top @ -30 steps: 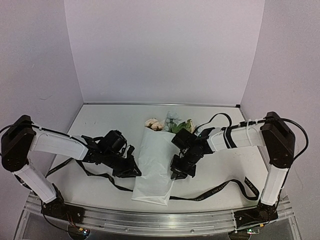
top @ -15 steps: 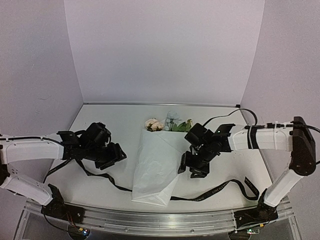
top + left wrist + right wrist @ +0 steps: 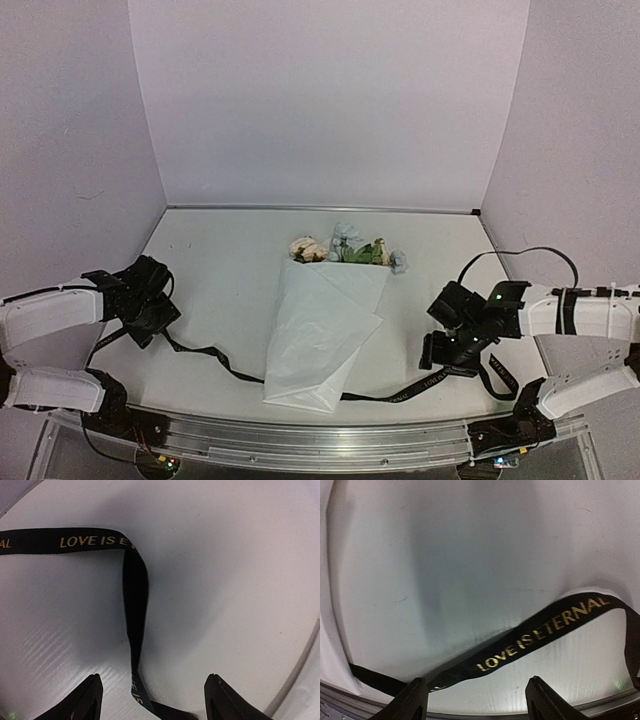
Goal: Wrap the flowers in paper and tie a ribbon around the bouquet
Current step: Adjust the ribbon at the center of the board.
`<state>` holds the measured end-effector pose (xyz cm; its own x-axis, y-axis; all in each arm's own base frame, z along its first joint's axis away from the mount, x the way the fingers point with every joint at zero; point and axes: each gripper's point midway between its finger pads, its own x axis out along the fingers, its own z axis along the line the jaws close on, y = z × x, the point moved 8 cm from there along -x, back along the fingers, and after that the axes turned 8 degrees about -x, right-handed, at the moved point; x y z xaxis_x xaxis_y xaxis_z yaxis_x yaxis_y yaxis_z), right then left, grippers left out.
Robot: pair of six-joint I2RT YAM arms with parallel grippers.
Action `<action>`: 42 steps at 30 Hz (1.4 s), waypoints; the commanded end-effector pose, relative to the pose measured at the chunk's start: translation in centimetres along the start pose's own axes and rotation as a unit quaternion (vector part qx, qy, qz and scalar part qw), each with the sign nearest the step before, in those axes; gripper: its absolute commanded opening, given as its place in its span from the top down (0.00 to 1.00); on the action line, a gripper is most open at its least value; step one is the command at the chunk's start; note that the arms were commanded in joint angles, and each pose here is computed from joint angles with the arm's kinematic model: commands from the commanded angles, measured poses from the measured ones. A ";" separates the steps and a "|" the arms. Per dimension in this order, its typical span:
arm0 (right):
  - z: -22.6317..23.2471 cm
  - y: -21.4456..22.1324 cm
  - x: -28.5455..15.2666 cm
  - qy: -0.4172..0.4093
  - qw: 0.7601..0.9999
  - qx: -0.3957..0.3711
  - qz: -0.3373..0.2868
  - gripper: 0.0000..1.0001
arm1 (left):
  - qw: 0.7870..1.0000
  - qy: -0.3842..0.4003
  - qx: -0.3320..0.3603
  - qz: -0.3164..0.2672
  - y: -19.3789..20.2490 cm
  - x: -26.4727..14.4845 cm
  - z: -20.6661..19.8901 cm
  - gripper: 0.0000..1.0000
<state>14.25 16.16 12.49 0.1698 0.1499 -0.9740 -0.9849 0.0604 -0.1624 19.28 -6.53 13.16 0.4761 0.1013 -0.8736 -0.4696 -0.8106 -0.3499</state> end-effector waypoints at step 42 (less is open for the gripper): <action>-6.9 -3.7 6.0 0.108 0.970 0.192 -0.104 1.00 | 0.999 0.017 -0.002 -0.029 -4.6 8.1 -4.8 1.00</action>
<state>18.48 10.09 7.37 0.4085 -0.1615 -0.8984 -0.7878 0.4347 -0.4363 25.48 -4.92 7.92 0.4579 0.1237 -0.8803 -0.4710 -0.8061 -0.3583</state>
